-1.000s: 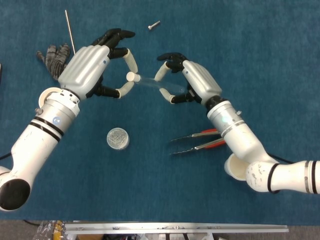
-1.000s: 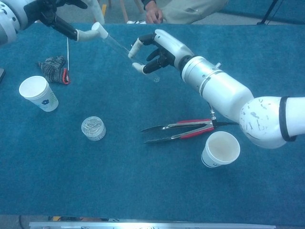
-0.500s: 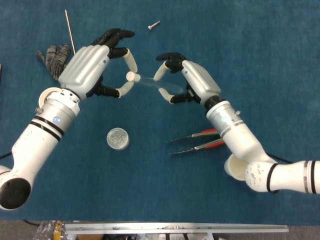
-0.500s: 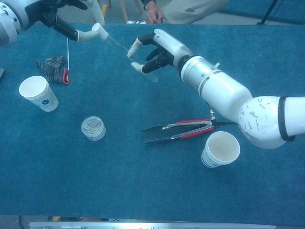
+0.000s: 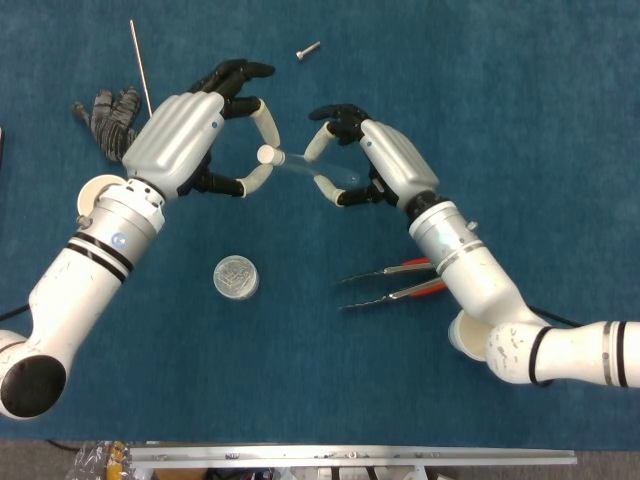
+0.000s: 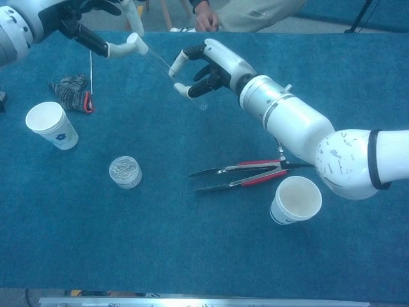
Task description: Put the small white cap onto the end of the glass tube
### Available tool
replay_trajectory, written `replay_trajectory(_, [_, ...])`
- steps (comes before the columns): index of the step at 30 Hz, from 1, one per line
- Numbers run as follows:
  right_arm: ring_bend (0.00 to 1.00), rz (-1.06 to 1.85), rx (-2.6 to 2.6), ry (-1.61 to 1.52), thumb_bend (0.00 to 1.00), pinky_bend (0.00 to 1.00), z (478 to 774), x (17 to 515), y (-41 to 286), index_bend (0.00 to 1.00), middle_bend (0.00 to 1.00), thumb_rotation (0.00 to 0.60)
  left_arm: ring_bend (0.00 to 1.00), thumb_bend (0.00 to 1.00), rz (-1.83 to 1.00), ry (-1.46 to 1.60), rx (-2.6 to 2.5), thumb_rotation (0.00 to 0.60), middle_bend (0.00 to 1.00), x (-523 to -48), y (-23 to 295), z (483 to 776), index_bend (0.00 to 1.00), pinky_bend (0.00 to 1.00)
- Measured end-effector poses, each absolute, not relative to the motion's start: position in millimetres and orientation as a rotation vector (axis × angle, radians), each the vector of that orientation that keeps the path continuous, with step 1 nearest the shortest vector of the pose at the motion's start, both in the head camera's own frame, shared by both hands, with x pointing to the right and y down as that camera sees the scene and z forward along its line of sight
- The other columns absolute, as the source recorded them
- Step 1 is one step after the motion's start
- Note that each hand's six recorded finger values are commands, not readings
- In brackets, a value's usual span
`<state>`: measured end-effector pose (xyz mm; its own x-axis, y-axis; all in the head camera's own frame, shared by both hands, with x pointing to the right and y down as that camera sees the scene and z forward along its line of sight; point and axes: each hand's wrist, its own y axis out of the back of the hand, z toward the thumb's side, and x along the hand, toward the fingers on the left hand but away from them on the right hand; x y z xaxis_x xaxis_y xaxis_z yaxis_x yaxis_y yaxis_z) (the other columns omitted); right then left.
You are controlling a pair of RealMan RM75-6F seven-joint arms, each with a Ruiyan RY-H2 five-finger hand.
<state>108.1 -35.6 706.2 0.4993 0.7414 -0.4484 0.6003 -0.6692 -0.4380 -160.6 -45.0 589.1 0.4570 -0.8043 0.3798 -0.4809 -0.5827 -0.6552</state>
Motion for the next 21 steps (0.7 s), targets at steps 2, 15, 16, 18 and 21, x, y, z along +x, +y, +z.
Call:
replay_trajectory(2, [0.1,0.915,-2.52,-1.149,0.36,0.27,706.0,107.6,-35.8,0.63,0.21,0.6,0.0,0.32,-0.943,1.074,-2.253,0.6,0.1,-160.0,-44.8,589.6,0.52,0.0])
replay_trajectory(15, [0.1,0.903,-2.524,-1.155,0.36,0.27,703.1,104.0,-36.5,0.63,0.21,0.6,0.0,0.32,-0.945,1.064,-2.267,0.6,0.1,-155.8,-42.9,595.0,0.52,0.0])
replay_trajectory(16, [0.1,0.901,-2.524,-1.157,0.36,0.27,702.6,103.8,-36.7,0.63,0.21,0.6,0.0,0.32,-0.945,1.063,-2.268,0.6,0.1,-155.6,-42.8,595.3,0.52,0.0])
replay_trajectory(18, [0.1,0.902,-2.521,-1.153,0.36,0.27,702.2,103.8,-36.8,0.63,0.21,0.6,0.0,0.32,-0.946,1.059,-2.267,0.6,0.1,-155.2,-42.4,595.7,0.52,0.0])
replay_trajectory(21, [0.1,0.914,-2.509,-1.138,0.36,0.27,703.1,104.9,-36.4,0.63,0.21,0.6,0.0,0.32,-0.948,1.054,-2.254,0.6,0.07,-156.4,-43.2,594.4,0.47,0.0])
